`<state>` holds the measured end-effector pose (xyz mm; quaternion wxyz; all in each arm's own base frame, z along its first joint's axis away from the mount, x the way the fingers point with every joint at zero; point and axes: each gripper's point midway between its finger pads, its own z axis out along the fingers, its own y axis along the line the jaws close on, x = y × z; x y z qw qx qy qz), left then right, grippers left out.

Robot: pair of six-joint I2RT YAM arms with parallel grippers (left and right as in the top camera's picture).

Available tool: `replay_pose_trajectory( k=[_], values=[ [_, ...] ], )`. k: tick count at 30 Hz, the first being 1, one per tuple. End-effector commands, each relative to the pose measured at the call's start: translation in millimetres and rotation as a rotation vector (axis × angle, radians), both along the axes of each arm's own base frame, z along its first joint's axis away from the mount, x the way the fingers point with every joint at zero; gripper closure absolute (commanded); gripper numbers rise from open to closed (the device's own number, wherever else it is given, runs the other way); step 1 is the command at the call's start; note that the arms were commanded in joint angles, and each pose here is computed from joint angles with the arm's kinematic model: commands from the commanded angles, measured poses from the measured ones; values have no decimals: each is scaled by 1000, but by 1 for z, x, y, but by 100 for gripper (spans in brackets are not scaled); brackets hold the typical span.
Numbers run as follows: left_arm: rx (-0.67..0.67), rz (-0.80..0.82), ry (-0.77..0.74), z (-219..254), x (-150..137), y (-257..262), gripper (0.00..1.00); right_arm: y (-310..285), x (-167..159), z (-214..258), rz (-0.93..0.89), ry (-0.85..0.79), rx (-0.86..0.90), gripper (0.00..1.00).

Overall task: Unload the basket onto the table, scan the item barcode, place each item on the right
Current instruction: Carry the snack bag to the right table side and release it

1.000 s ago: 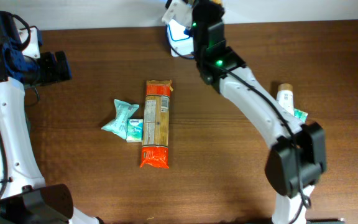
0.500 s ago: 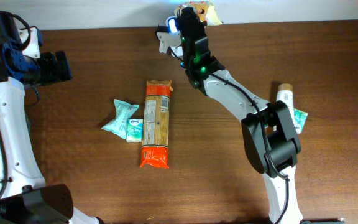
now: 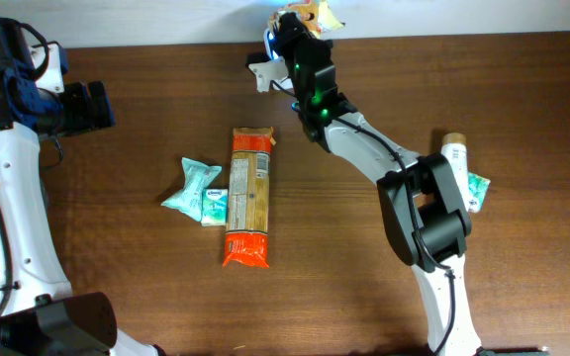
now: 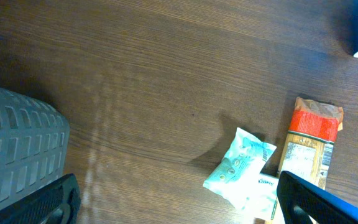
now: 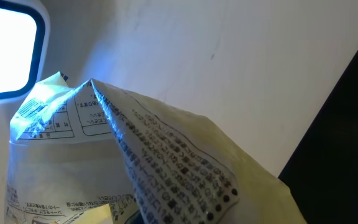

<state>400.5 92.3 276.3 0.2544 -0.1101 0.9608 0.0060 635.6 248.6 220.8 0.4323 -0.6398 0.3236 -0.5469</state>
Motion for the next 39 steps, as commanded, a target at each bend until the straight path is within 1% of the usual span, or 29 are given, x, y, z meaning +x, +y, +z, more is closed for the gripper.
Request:
replay_pose_trajectory(
  k=[1, 13, 14, 15, 17, 19, 21, 23, 25, 26, 27, 28, 29, 31, 33, 35, 37, 38, 39],
  values=[
    [5, -5, -7, 3, -1, 1, 1, -6, 3, 22, -3, -50, 15, 96],
    [5, -5, -7, 3, -1, 1, 1, -2, 1, 26, 0, -63, 27, 96],
    [5, -5, -7, 3, -1, 1, 1, 2, 0, 26, 7, -62, 33, 96],
    [5, -5, -7, 3, -1, 1, 1, 8, -3, 26, 11, -53, 79, 96],
    [5, -5, -7, 3, -1, 1, 1, 16, -9, 35, 8, -30, 250, 96],
    [5, -5, -7, 3, -1, 1, 1, 19, -16, 55, 5, -34, 374, 96],
    [5, -5, -7, 3, -1, 1, 1, 19, -27, 82, 5, -16, 545, 96],
    [5, -5, -7, 3, -1, 1, 1, 15, -42, 100, -33, 58, 669, 96],
    [5, -5, -7, 3, -1, 1, 1, 9, -61, 104, -82, 201, 832, 96],
    [5, -5, -7, 3, -1, 1, 1, 3, -74, 108, -120, 284, 971, 96],
    [5, -5, -7, 3, -1, 1, 1, -8, -92, 117, -182, 376, 1209, 96],
    [5, -5, -7, 3, -1, 1, 1, -17, -106, 121, -233, 442, 1380, 96],
    [5, -5, -7, 3, -1, 1, 1, -24, -118, 123, -279, 506, 1508, 96],
    [5, -5, -7, 3, -1, 1, 1, -38, -151, 123, -376, 668, 1696, 96],
    [5, -5, -7, 3, -1, 1, 1, -62, -185, 123, -473, 819, 1783, 96],
    [5, -5, -7, 3, -1, 1, 1, -99, -209, 114, -595, 924, 1809, 96],
    [5, -5, -7, 3, -1, 1, 1, -145, -224, 91, -767, 1000, 1843, 96],
    [5, -5, -7, 3, -1, 1, 1, -177, -229, 73, -890, 1016, 1877, 96],
    [5, -5, -7, 3, -1, 1, 1, -198, -231, 61, -968, 1017, 1904, 96]
  ],
)
